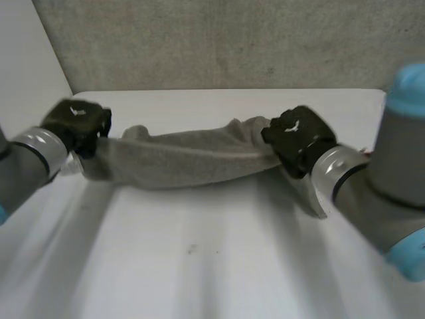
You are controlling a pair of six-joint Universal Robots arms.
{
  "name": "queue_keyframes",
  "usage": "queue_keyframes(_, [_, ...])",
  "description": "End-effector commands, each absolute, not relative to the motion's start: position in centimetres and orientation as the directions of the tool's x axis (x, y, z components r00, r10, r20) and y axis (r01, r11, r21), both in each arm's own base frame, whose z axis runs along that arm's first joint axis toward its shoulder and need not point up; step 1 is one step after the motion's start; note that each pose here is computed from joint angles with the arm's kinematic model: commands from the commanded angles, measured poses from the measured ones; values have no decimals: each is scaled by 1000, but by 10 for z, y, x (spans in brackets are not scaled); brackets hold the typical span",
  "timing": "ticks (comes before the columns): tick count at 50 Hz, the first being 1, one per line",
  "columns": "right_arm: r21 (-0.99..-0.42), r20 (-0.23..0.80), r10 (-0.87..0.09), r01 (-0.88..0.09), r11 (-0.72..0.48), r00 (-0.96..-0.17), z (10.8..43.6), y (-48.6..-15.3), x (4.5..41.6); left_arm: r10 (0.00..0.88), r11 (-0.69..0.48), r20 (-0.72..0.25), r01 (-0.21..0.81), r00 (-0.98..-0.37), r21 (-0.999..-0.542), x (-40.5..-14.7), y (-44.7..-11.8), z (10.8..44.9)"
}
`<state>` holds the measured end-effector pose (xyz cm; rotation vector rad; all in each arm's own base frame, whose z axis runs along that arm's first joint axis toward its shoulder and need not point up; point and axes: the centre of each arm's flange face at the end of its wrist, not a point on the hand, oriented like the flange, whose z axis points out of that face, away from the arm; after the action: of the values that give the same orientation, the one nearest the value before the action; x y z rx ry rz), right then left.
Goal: Fold the laundry
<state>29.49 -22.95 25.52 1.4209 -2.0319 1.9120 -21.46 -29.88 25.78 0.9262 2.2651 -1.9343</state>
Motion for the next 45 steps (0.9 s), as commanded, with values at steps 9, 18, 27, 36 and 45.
queue_keyframes(9, [-665, 385, -849, -746, 16, -361, 258, -189, 277, 533, 164, -375, 527, -759, -834, -206, -235, 255])
queue_keyframes(18, [-623, 414, -829, -781, 43, -376, 207, -226, 292, 559, 225, -356, 550, -749, -804, -215, -273, 207])
queue_keyframes(27, [-734, 578, -571, -677, -53, -582, 227, -288, 309, 434, -31, -432, 466, -791, -884, -235, -335, 241])
queue_keyframes(36, [-797, 456, -158, -323, -510, -876, 357, -324, 321, 300, -484, -197, 29, -933, -875, -263, -365, 382])
queue_keyframes(45, [-691, 423, -133, -224, -687, -896, 401, -296, 315, 262, -581, -22, -140, -965, -802, -243, -356, 415])
